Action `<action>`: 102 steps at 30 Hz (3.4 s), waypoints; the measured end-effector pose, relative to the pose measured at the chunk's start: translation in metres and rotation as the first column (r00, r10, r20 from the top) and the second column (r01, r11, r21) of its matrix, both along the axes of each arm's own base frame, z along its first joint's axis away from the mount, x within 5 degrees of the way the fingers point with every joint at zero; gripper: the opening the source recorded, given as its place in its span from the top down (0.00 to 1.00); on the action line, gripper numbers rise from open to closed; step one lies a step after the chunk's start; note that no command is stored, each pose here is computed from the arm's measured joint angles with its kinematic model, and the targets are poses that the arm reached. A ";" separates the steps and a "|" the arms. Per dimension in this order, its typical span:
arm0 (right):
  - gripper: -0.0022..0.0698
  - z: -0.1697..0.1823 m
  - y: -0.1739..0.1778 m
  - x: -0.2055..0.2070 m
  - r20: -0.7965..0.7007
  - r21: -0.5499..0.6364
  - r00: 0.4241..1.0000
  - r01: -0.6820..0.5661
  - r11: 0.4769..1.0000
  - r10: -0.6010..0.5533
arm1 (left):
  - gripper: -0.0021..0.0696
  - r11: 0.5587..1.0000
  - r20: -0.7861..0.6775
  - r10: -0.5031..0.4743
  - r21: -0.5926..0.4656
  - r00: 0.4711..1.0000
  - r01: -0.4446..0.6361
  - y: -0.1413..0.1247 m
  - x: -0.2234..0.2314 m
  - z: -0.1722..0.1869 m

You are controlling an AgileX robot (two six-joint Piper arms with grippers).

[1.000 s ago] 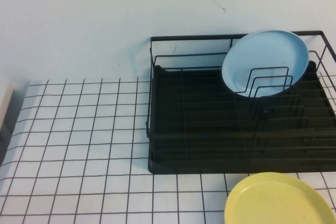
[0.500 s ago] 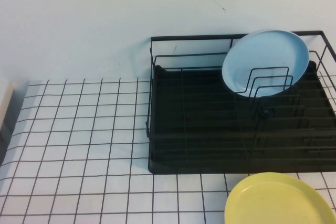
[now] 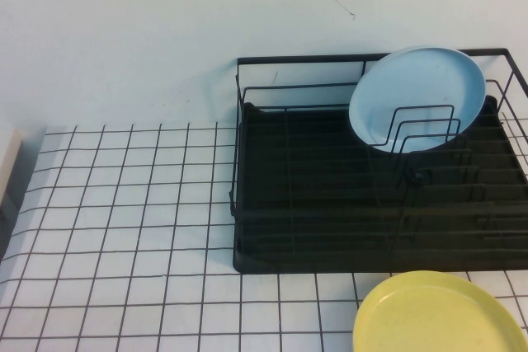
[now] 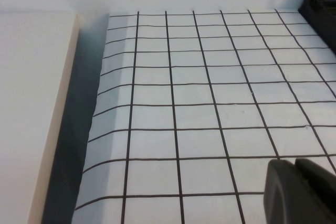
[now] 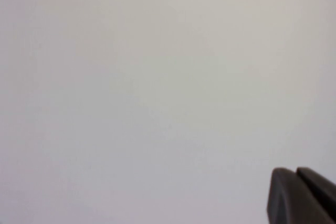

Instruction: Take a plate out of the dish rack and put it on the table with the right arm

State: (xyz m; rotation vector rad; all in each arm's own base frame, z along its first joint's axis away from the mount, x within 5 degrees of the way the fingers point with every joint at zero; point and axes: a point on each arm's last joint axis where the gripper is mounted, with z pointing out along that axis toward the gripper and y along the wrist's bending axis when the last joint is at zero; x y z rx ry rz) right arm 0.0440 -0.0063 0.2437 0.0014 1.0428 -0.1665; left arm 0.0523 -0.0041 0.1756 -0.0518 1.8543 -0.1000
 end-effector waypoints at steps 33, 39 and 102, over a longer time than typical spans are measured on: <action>0.60 0.079 0.025 0.187 -0.957 -0.134 0.288 -0.563 0.815 0.042 | 0.98 1.000 0.000 -0.001 0.004 1.000 0.001 0.000 0.000 0.000; 0.25 0.061 0.026 0.253 -0.944 -0.244 0.329 -0.674 0.697 -0.012 | 0.98 1.000 0.000 -0.001 0.004 1.000 0.001 0.000 0.000 0.000; 0.83 0.139 0.056 0.225 -0.982 0.188 -0.112 -0.590 0.785 0.152 | 0.98 1.000 0.000 -0.001 0.004 1.000 0.001 0.000 0.000 0.000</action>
